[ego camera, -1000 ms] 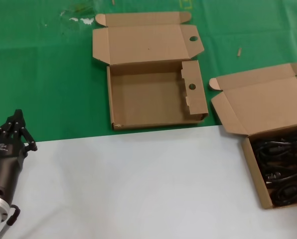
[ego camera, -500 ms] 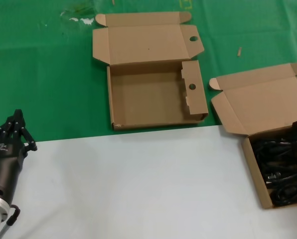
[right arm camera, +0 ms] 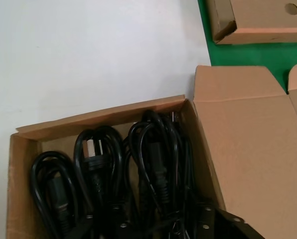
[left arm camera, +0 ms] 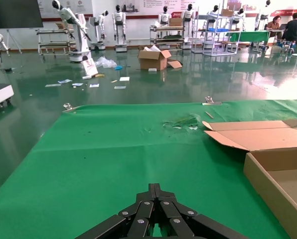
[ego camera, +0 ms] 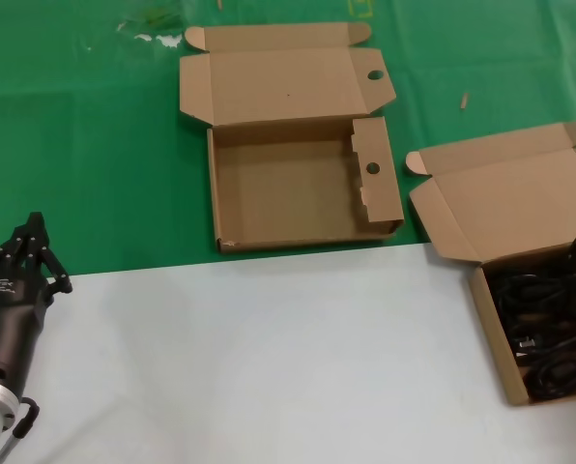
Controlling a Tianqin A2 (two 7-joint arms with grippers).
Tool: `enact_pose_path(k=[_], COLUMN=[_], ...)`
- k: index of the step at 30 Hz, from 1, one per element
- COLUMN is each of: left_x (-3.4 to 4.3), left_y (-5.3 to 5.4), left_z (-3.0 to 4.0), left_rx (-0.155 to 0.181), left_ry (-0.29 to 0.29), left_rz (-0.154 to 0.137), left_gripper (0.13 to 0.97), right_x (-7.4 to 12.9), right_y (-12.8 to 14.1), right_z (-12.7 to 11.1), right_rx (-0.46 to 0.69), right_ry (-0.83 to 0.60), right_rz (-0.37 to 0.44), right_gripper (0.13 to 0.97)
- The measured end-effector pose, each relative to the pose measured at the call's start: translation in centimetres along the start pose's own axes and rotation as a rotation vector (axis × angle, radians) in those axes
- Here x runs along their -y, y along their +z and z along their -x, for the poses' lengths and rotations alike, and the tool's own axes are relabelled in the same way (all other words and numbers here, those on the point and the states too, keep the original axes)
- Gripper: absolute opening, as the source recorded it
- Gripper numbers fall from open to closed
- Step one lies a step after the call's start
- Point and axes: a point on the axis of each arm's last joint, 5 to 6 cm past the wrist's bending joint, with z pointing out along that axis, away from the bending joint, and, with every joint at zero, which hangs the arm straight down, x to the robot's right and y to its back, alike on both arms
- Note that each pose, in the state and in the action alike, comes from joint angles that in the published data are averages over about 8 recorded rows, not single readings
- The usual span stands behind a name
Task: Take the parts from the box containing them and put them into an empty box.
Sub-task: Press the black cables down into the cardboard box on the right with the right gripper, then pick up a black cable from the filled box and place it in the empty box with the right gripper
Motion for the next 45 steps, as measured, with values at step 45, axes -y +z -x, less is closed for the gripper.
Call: enact_pose_path(k=[45], left_x=[0.0], left_y=[0.0], left_z=[0.0], left_rx=[0.0], left_ry=[0.0], left_rz=[0.0], left_gripper=[0.14], right_x=[22.0], right_y=[-3.8], right_z=[-12.1], right_rx=[-0.201], right_ry=[-0.219], right_rz=[-0.234], right_gripper=[0.212])
